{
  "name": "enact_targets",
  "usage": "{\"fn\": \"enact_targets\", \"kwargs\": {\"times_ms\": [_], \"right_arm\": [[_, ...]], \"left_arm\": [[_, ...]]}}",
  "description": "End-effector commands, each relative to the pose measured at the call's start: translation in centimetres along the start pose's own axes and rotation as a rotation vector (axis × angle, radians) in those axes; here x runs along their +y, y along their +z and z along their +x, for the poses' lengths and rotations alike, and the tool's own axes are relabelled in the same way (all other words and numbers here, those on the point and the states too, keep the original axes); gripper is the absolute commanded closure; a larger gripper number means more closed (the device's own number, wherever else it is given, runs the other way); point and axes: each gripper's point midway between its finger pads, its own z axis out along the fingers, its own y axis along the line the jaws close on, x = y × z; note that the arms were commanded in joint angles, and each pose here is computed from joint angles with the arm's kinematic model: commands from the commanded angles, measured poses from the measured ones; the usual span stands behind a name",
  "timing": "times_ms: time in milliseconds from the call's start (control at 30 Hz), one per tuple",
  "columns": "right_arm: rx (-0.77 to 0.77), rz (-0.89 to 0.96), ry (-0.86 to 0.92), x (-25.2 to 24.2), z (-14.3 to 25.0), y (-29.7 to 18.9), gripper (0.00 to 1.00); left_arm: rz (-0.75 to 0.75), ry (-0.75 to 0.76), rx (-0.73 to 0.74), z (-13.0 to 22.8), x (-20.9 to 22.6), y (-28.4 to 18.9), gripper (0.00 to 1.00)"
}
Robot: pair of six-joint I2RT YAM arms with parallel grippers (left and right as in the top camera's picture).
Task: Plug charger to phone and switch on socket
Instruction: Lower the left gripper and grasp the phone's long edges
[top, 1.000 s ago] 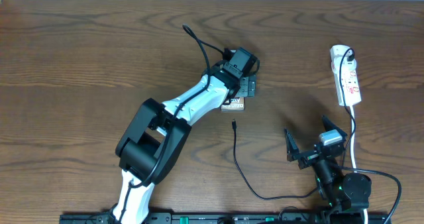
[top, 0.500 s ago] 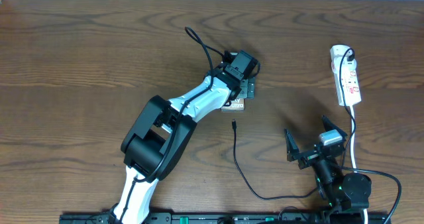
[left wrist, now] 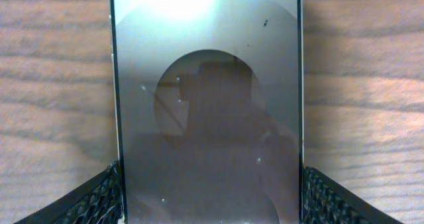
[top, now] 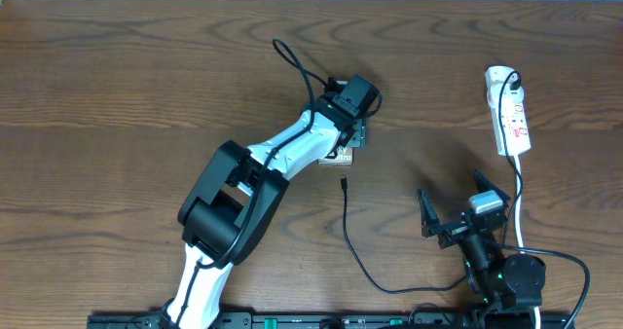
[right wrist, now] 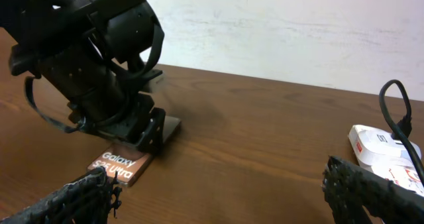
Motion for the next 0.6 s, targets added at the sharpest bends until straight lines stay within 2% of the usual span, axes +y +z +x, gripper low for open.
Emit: {"fn": "enact_targets", "kwargs": {"times_ms": [0, 400, 567], "right_arm": [[0.004, 0.003, 0.013, -0.1, 0.1, 0.0, 0.01], [0.004, 0.003, 0.013, -0.1, 0.1, 0.0, 0.01], [0.004, 0.003, 0.013, -0.1, 0.1, 0.0, 0.01]], "left_arm": [[-0.1, 0.0, 0.115, 3.7, 2.2, 2.1, 0.26], [-0.235, -0.002, 0.313, 8.4, 5.4, 0.5, 0.27], [-0.254, 0.006, 0.341, 9.0, 5.9, 0.2, 0.26]]}}
